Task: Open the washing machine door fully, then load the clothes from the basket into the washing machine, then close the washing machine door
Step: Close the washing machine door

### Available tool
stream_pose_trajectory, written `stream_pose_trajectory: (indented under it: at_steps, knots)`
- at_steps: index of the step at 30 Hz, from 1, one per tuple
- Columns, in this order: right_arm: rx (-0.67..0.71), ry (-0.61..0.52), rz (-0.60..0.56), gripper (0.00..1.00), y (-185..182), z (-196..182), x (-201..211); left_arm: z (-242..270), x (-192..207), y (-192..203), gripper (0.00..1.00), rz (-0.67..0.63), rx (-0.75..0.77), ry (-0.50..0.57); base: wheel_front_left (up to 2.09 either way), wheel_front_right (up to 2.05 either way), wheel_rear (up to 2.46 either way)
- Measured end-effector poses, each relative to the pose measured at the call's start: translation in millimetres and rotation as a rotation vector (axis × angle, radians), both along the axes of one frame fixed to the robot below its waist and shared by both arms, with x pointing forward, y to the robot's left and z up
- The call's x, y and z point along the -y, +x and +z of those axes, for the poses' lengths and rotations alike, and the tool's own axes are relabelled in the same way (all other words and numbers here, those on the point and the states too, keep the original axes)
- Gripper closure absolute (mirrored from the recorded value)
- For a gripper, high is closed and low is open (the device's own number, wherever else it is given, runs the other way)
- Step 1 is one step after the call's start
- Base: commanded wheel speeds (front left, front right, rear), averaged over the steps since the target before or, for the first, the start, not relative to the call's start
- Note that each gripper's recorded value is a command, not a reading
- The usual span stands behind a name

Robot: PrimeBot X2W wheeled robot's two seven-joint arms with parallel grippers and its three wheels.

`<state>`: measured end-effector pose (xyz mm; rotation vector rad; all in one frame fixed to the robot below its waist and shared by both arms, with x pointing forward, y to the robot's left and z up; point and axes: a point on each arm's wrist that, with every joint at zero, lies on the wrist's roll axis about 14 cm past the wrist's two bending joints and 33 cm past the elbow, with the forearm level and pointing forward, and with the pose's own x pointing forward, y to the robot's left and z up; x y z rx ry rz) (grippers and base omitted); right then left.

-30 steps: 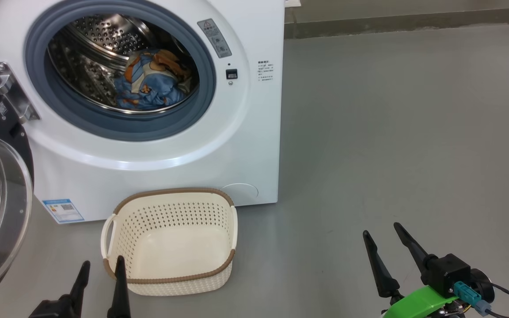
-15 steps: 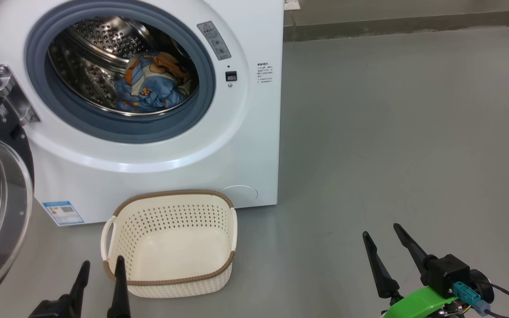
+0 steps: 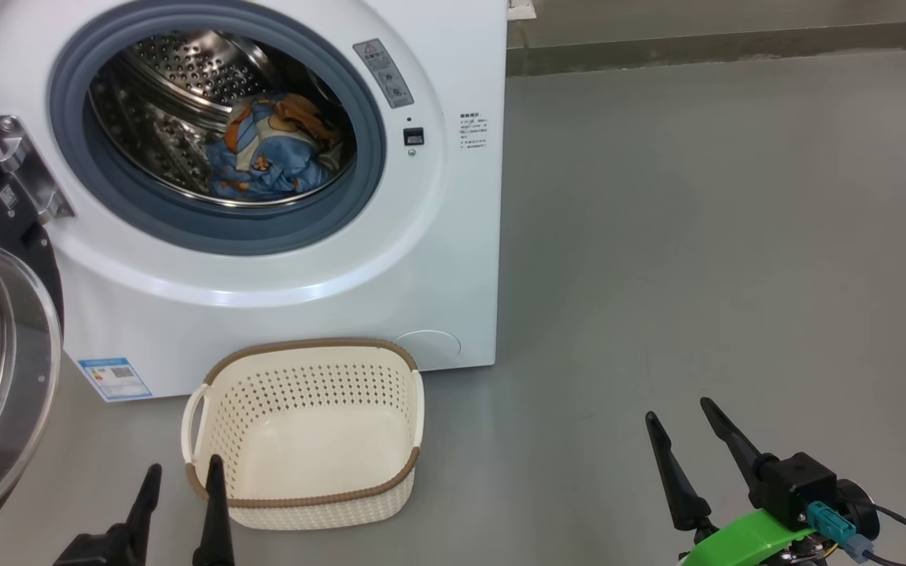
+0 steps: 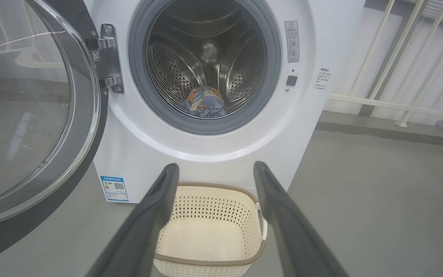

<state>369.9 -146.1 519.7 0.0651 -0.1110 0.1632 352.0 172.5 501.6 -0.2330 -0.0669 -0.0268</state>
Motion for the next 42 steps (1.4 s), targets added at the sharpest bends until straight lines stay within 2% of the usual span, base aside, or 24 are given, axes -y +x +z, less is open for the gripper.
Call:
stream_pose_trajectory:
  at_steps: [9,20,28,36,42]
  knots:
    - [-0.001,-0.001,0.048,0.00,4.9,-0.4,-16.3,-0.4,-9.3,-5.4,0.00,0.030,-0.001,-0.002,0.00,0.00,0.00]
    - [0.004,-0.003,0.232,0.00,13.5,1.7,-79.0,-1.4,-47.6,-29.2,0.00,0.161,-0.003,0.000,0.00,0.00,0.00]
    - [-0.001,0.016,0.402,0.00,12.7,2.4,-137.1,-4.6,-93.0,-70.0,0.00,0.325,-0.011,0.013,0.00,0.00,0.00]
    - [0.000,0.010,0.604,0.00,-3.8,4.3,-202.3,-2.3,-136.3,-122.6,0.00,0.507,-0.003,0.034,0.00,0.00,0.00]
    - [0.022,0.011,0.703,0.00,-5.6,11.9,-236.4,3.7,-155.0,-143.9,0.00,0.595,0.009,0.045,0.00,0.00,0.00]
